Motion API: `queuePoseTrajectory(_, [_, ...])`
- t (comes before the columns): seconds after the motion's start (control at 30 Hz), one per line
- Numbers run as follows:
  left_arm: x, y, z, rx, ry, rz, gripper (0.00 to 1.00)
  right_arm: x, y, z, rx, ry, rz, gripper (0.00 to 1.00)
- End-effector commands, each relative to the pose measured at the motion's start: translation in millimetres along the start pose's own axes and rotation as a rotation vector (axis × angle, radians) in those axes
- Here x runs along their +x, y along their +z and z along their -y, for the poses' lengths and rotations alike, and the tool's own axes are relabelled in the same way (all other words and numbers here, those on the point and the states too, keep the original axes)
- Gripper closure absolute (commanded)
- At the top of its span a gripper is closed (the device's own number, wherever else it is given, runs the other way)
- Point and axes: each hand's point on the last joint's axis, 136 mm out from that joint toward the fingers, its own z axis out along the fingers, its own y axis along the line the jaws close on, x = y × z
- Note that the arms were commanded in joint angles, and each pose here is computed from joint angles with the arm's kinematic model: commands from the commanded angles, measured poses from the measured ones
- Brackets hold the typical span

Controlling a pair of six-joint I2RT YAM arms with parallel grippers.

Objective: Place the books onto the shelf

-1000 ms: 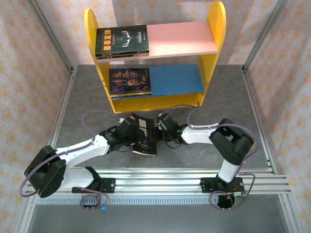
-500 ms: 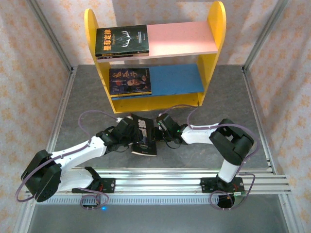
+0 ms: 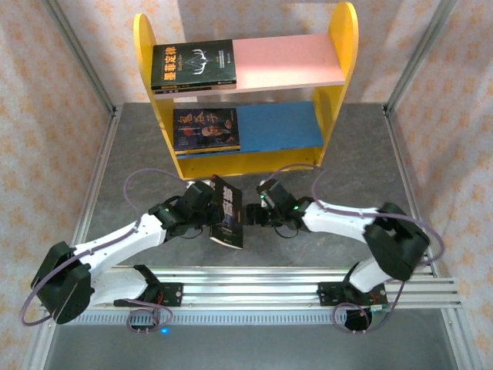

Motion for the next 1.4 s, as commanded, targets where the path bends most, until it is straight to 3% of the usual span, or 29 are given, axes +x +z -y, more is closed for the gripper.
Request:
queuePoseTrajectory(0.0, [-20,-34,30,0.087,0.102,0.032,1.00,-30,-56,-9,0.014,-0.066,0.116,0.24])
queuePoseTrajectory(0.2, [-41,-88,73,0.175,0.204,0.076,1.00,-70,-154,-26,-0.031,-0.098,0.355,0.18])
queuePoseTrajectory(0.47, [-85,-177,157,0.316,0.323,0.220,1.00,-93,-237,-64,-0.162,-0.107,0.532,0.15])
queuePoseTrajectory(0.67, [-139,-264,209,0.408,0.350,0.451,1.00,-108,-288,-99,-0.277,-0.131,0.623,0.11])
queuePoseTrajectory(0.8, [-184,-305,213,0.343,0.301,0.644,1.00,-119,-316,-111,-0.294,-0.154,0.692,0.07])
queuePoseTrajectory(1.0, [-231,-347,230,0.348,0.214,0.849,1.00,-142,-347,-145,-0.373,-0.188,0.762,0.01])
queuePoseTrajectory(1.37, [-282,-368,257,0.484,0.076,0.995,1.00,-201,-373,-208,-0.513,-0.179,0.835,0.01])
